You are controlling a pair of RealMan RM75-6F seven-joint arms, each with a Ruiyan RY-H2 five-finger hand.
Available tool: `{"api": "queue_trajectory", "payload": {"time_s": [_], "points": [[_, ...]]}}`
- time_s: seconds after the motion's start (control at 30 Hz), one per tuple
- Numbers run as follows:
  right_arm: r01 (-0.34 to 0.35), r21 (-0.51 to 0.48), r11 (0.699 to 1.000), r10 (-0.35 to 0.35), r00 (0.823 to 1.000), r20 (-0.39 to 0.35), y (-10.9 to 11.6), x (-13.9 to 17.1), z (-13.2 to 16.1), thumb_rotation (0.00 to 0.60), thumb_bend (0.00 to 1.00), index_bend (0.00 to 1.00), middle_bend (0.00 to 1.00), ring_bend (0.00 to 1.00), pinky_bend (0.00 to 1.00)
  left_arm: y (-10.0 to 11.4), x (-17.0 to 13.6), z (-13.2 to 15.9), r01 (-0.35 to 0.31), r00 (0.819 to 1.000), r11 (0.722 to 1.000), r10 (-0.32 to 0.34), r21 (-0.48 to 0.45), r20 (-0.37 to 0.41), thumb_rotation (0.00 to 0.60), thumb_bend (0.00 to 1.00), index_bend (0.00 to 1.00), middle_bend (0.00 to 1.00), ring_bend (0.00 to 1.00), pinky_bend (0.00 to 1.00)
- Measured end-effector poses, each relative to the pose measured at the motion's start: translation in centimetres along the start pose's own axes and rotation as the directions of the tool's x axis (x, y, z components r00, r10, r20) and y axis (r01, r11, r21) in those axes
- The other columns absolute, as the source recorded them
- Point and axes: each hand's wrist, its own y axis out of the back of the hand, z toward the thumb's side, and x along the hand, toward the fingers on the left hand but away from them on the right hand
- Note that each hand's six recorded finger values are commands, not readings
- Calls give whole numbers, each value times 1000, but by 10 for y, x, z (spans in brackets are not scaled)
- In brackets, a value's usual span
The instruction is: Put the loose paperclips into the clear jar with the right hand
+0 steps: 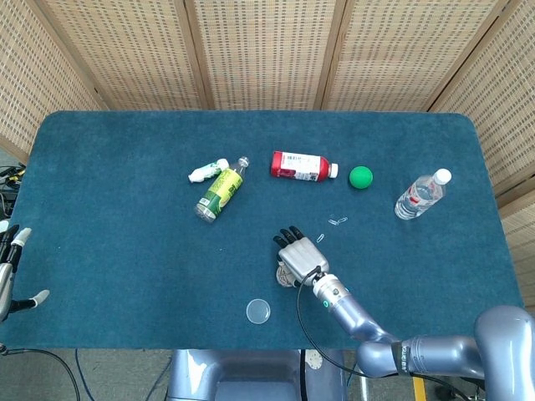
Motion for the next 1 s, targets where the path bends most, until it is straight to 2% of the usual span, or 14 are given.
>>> {"api": "queue_trajectory", "payload": {"time_s": [0.07, 0.17, 0.2, 0.7, 0.93, 1.0], "points": [[0, 7, 1000, 0, 1000, 6, -1, -1, -1, 600, 502, 636, 125, 0, 12, 0, 0, 0, 1, 1000, 1000, -1, 0, 0, 600, 0, 0, 0, 0, 0], [-4, 6, 1000, 4, 1000, 8, -1, 0, -2, 600, 328, 567, 125, 0, 12, 0, 1, 0, 2, 1000, 1000, -2, -1, -1, 600, 0, 0, 0, 0, 0], [-4, 6, 1000, 4, 1000, 7, -1, 0, -2, 600, 304, 553, 125, 0, 12, 0, 1, 0, 2, 1000, 1000, -2, -1, -1, 600, 0, 0, 0, 0, 0], [26, -7, 1000, -26, 1000, 8, 10, 4, 0, 600, 275, 532, 125, 0, 12, 0, 0, 0, 4, 1000, 1000, -4, -4, 3, 600, 0, 0, 0, 0, 0], [89, -26, 996, -89, 996, 14, 36, 22, -12, 600, 275, 529, 125, 0, 12, 1, 1, -1, 7, 1000, 1000, -7, -15, 1, 600, 0, 0, 0, 0, 0], [118, -20, 993, -117, 993, 22, 44, 30, -20, 600, 275, 491, 125, 0, 12, 1, 0, -1, 7, 1000, 1000, -7, -19, 3, 600, 0, 0, 0, 0, 0]]}}
